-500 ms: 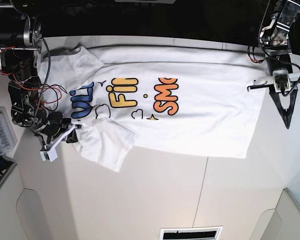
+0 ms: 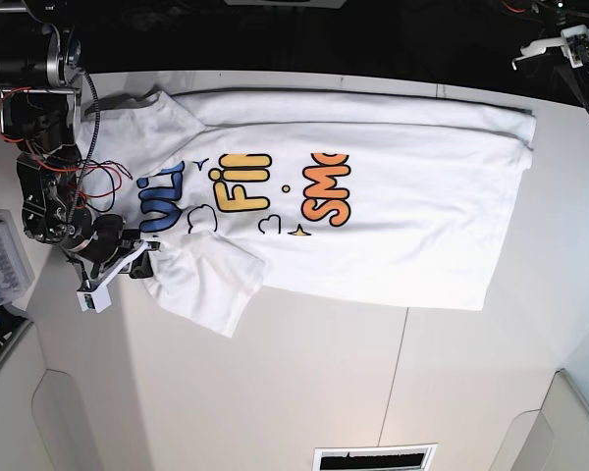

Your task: Layout the t-shirt on the table in an organized manner, then fold the t-shirt properly

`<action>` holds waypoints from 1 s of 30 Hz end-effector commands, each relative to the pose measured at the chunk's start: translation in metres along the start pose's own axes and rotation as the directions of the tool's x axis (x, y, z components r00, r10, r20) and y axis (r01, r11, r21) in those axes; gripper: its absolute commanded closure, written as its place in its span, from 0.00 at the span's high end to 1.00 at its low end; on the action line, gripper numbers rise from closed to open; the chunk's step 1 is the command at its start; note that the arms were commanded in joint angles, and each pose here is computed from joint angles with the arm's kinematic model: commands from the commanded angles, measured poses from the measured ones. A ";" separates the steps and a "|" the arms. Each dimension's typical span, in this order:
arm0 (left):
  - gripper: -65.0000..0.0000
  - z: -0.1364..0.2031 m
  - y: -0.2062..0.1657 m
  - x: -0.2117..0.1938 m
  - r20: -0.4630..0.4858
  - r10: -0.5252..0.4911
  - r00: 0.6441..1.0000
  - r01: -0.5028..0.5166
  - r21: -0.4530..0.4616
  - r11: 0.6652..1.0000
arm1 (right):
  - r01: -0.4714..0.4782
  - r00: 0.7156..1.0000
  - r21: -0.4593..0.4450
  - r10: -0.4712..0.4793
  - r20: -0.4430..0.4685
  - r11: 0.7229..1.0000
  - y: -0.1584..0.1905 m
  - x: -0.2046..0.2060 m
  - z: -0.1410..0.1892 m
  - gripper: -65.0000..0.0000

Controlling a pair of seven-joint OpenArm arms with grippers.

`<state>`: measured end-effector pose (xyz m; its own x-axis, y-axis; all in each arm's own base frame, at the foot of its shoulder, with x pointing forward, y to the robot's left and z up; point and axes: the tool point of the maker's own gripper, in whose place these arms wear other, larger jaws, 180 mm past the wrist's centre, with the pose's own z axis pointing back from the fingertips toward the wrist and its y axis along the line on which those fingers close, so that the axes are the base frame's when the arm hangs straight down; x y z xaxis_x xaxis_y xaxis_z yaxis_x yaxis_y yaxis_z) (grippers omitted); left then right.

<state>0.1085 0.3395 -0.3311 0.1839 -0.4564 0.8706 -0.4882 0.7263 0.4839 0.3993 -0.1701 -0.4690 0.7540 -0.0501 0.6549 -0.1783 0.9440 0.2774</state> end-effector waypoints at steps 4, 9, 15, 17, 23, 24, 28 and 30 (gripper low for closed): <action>0.00 0.027 0.010 -0.033 -0.166 -0.010 0.986 0.015 0.030 0.999 | -0.016 1.000 -0.013 0.015 -0.004 1.000 -0.006 0.001 0.003 0.00; 0.00 0.078 -0.002 -0.108 -0.485 0.012 0.875 -0.010 0.006 1.000 | -0.011 1.000 -0.014 0.011 0.022 1.000 -0.006 -0.001 0.004 0.00; 0.00 0.132 -0.023 -0.168 -0.682 0.029 0.730 -0.103 -0.067 0.992 | -0.011 1.000 -0.015 0.011 0.021 1.000 -0.006 -0.002 0.004 0.00; 0.00 0.148 -0.029 -0.186 -0.744 0.015 0.668 -0.130 -0.097 0.987 | -0.011 1.000 -0.014 0.011 0.021 1.000 -0.006 -0.002 0.004 0.00; 0.00 0.242 -0.099 -0.219 -0.950 -0.184 0.252 -0.486 -0.289 0.825 | -0.010 1.000 -0.014 0.011 0.021 1.000 -0.006 -0.002 0.004 0.00; 0.00 0.259 -0.113 -0.214 -0.949 -0.244 0.198 -0.563 -0.314 0.764 | -0.010 1.000 -0.013 0.011 0.021 1.000 -0.006 -0.002 0.003 0.00; 0.00 0.290 -0.137 -0.202 -0.894 -0.423 0.152 -0.698 -0.400 0.594 | -0.010 1.000 -0.012 0.010 0.020 1.000 -0.005 -0.002 0.003 0.00; 0.00 0.290 -0.139 -0.207 -0.862 -0.479 0.168 -0.681 -0.453 0.575 | -0.010 1.000 -0.013 0.010 0.019 1.000 -0.005 -0.003 0.003 0.00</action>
<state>-0.1023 0.1789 -0.6067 0.9997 0.0224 0.0043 -0.0204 0.9612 -0.2750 0.3943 -0.1697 -0.4721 0.7318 -0.0755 0.6773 -0.1710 0.9417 0.2898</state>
